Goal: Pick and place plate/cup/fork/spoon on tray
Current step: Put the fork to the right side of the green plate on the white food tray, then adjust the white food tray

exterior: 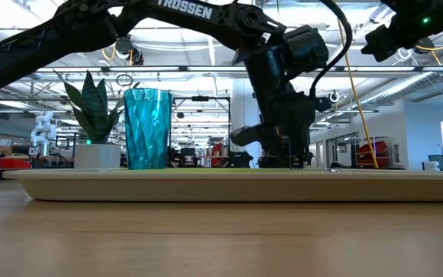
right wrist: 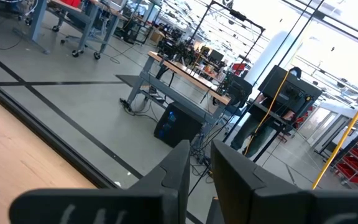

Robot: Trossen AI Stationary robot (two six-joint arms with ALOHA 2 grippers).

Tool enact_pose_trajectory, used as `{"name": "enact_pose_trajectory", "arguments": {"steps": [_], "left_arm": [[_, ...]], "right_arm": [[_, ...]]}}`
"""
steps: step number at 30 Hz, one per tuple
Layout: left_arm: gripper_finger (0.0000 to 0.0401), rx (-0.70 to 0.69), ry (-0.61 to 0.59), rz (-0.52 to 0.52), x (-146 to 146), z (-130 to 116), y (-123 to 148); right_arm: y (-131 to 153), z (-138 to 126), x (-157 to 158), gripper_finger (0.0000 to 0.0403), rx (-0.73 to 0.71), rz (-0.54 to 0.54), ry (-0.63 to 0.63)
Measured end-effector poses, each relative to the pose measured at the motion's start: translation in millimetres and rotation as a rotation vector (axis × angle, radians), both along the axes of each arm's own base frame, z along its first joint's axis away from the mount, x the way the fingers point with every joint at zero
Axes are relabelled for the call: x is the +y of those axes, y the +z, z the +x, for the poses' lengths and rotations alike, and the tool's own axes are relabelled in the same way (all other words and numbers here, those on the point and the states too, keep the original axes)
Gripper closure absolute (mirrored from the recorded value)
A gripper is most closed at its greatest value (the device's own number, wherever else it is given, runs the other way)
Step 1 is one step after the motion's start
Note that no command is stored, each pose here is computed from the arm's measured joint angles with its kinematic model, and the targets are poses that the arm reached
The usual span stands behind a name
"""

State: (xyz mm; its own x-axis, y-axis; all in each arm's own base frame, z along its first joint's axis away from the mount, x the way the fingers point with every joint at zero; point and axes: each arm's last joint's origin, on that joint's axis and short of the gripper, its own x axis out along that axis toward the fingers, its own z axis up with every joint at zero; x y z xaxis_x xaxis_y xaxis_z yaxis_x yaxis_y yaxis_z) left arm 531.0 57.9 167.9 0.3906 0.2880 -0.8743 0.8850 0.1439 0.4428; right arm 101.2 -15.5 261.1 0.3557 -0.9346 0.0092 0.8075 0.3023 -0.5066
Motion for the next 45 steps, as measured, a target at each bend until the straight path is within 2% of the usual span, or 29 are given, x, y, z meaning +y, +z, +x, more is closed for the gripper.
{"name": "enact_pose_trajectory", "arguments": {"steps": [19, 32, 39, 42, 45], "left_arm": [[0.0254, -0.043, -0.006, -0.006, -1, 4, 2], [0.0254, -0.029, 0.068, 0.171, 4, 1, 10], [0.0254, -0.090, 0.113, 0.220, -10, -3, 38], [0.0254, -0.185, 0.178, 0.181, -20, -7, 62], [0.0254, -0.299, 0.282, 0.096, -28, -14, 89]], "right_arm": [[0, 0, 0, 0.0346, 0.009, -0.004, 0.000], [0, 0, 0, 0.0346, 0.010, -0.004, -0.001], [0, 0, 0, 0.0346, 0.013, -0.005, -0.001], [0, 0, 0, 0.0346, 0.013, -0.005, -0.001], [0, 0, 0, 0.0346, 0.013, -0.005, -0.001]]}}
